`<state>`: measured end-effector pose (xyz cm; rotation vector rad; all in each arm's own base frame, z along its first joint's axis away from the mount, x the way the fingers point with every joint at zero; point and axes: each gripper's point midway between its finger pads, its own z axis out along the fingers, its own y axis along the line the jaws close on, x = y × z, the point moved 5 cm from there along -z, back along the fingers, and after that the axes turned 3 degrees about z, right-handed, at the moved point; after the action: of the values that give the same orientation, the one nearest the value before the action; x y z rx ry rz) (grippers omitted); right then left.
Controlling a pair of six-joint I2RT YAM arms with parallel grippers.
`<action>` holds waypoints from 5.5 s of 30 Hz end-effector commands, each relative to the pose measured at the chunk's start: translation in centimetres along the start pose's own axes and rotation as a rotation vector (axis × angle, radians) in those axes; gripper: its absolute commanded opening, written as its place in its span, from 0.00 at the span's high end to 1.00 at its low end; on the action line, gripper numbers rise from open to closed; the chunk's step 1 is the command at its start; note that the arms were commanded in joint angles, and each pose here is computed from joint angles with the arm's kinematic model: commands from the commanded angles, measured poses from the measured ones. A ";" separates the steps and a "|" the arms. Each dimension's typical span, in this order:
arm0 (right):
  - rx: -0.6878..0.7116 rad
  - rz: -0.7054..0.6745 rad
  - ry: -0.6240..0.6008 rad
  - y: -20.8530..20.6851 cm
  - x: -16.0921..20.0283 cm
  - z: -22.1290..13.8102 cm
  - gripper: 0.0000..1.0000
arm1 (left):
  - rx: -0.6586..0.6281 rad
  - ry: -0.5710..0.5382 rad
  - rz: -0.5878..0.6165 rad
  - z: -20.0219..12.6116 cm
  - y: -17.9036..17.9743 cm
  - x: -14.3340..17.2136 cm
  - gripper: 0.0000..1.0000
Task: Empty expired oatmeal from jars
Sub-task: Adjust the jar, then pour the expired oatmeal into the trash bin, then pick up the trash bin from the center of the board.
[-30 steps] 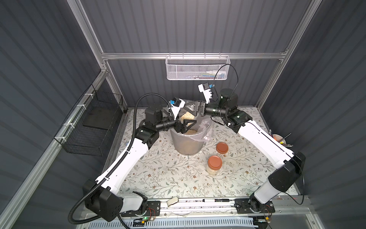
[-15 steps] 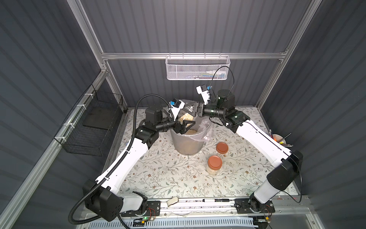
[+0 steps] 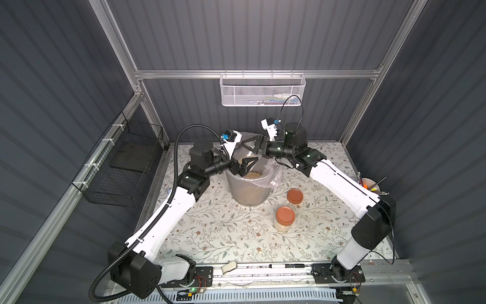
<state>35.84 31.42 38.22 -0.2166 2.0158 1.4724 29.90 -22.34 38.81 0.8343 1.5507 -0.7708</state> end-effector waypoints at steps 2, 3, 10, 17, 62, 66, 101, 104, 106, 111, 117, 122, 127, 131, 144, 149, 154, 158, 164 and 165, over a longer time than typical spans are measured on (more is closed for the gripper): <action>-0.051 -0.008 -0.128 1.7 -3.1 -1.4 0.60 | -0.045 -0.036 0.047 -1.3 -0.1 -0.9 0.00; -0.047 -0.006 -0.139 1.7 -3.4 -1.6 0.60 | -0.053 -0.035 0.051 -1.5 -0.1 -0.8 0.00; -0.082 0.038 -0.177 1.9 -4.8 -1.9 0.61 | -0.087 -0.039 0.058 -2.5 -0.2 -0.3 0.00; -0.159 0.096 -0.168 3.0 -5.3 -1.8 0.61 | -0.100 -0.052 0.049 -2.4 -0.1 1.7 0.00; -0.257 0.260 -0.098 3.6 -3.0 -1.6 0.64 | -0.141 -0.176 0.175 -1.5 0.9 0.3 0.45; -0.250 0.273 -0.094 3.2 -2.8 -1.4 0.64 | -0.133 -0.170 0.179 -1.4 0.8 0.2 0.83; 0.077 0.079 -0.146 2.5 -3.3 -4.2 0.01 | -0.195 0.099 0.320 -3.8 1.0 -1.9 1.00; 0.107 0.052 -0.162 2.2 -3.5 -4.8 0.01 | -0.189 0.148 0.353 -3.4 1.4 -3.1 1.00; 0.123 0.043 -0.169 1.9 -3.5 -5.2 0.01 | -0.174 0.200 0.374 -2.7 1.9 -3.2 1.00; 0.149 0.038 -0.190 1.0 -3.3 -6.3 0.01 | -0.097 0.371 0.434 -1.0 2.9 -2.7 1.00; 0.187 0.033 -0.207 -0.5 -3.1 -7.9 0.01 | -0.056 0.640 0.521 0.2 5.0 -1.0 1.00; 0.229 0.017 -0.218 -1.6 -3.1 -8.9 0.01 | 0.001 0.756 0.599 1.1 5.9 -1.2 1.00; 0.297 -0.014 -0.217 -2.4 -2.9 -10.1 0.01 | 0.082 0.886 0.675 2.0 6.0 1.5 1.00; 0.363 -0.040 -0.197 -3.3 -2.9 -11.2 0.01 | 0.181 0.971 0.707 2.9 5.1 4.1 1.00; 0.688 -0.185 0.050 -10.3 -2.9 -8.6 0.08 | 0.201 1.117 0.816 3.9 5.3 7.2 1.00; 0.701 -0.207 0.073 -11.0 -3.2 -7.4 0.19 | 0.182 1.171 0.838 3.9 6.3 8.0 1.00; 0.716 -0.279 0.108 -10.1 -3.0 -6.3 0.33 | 0.171 1.175 0.849 3.8 6.4 7.8 1.00; 0.718 -0.293 0.134 -10.1 -2.6 -5.3 0.45 | 0.175 1.162 0.851 3.7 6.2 7.7 1.00; 0.733 -0.308 0.146 -10.3 -2.1 -4.2 0.66 | 0.173 1.161 0.854 3.1 5.9 7.8 1.00; 0.737 -0.314 0.141 -10.1 -2.2 -4.2 0.67 | 0.171 1.158 0.856 3.0 5.8 7.7 1.00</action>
<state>40.68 23.30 32.00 -0.2996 2.3574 0.5160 36.60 -21.83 27.96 2.1466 1.8456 0.2916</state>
